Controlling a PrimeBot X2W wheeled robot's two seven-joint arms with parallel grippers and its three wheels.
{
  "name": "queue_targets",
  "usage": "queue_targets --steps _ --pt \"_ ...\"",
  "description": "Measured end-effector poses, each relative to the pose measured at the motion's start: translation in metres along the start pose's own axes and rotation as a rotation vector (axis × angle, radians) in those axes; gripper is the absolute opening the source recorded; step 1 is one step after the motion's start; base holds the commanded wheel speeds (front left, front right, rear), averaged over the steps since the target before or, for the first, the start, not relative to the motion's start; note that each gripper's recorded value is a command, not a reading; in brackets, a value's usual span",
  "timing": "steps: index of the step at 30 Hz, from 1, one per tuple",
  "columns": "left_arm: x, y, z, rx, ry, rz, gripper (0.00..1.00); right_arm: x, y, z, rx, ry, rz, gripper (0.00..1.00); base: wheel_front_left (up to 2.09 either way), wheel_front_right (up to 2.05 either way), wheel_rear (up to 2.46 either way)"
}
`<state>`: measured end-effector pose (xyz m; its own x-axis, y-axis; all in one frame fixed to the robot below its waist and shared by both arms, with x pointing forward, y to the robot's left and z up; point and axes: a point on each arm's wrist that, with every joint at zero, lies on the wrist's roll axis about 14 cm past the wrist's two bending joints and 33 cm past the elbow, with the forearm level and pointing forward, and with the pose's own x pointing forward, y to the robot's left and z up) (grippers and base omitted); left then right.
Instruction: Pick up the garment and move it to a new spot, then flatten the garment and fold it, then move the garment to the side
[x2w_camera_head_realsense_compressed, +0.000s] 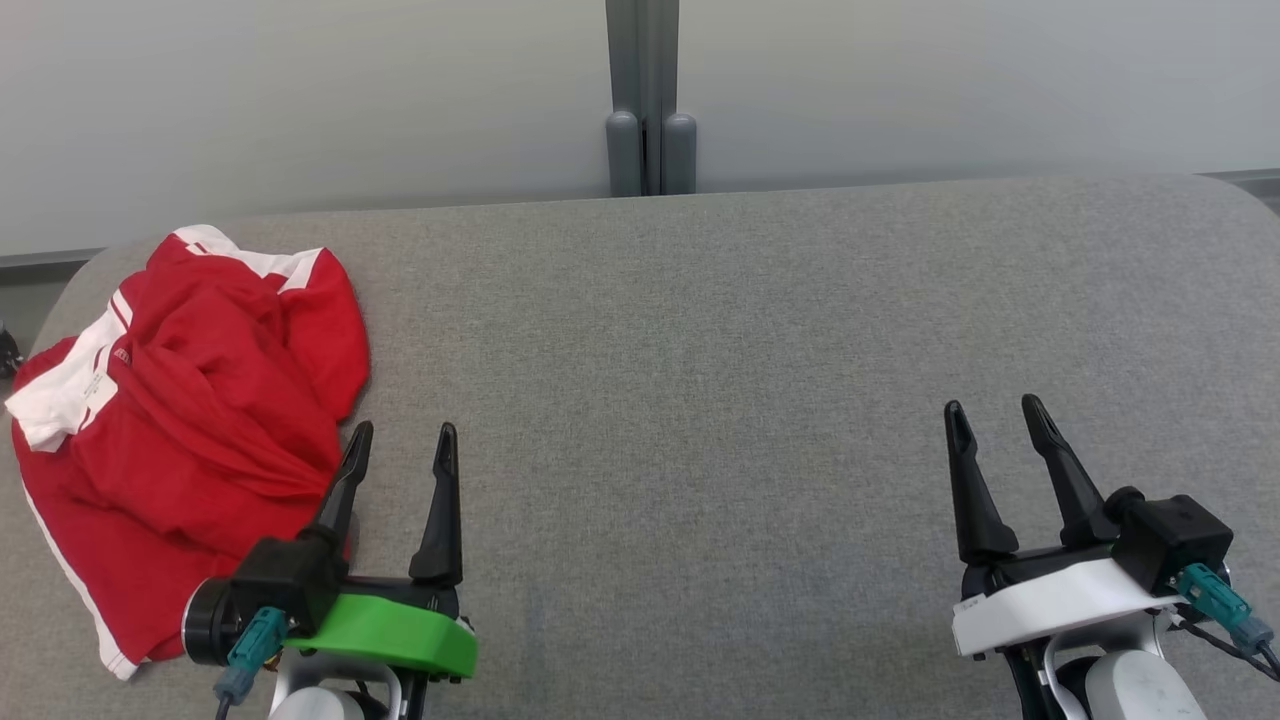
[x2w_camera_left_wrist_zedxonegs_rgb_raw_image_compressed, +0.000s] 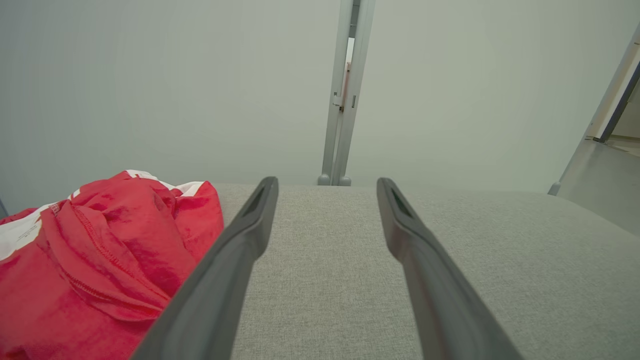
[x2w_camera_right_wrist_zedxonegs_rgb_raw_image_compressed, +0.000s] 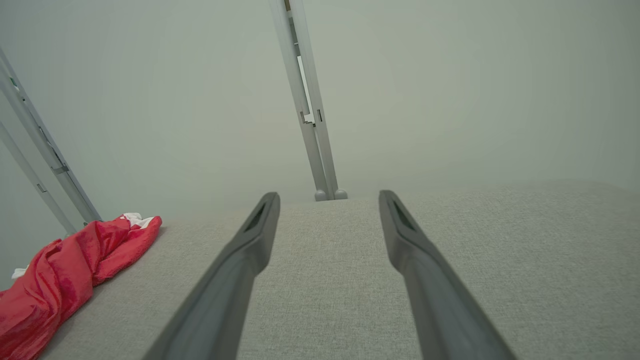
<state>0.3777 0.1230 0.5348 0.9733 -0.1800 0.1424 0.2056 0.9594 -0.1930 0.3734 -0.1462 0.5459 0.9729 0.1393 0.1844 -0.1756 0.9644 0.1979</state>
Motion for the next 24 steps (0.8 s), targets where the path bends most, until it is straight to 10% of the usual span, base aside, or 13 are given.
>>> queue_targets --steps 24 --pt "0.003 -0.013 0.003 0.168 -0.033 -0.063 1.0 -0.003 0.001 0.007 -0.18 -0.035 0.025 1.0 0.0 0.0 0.0"
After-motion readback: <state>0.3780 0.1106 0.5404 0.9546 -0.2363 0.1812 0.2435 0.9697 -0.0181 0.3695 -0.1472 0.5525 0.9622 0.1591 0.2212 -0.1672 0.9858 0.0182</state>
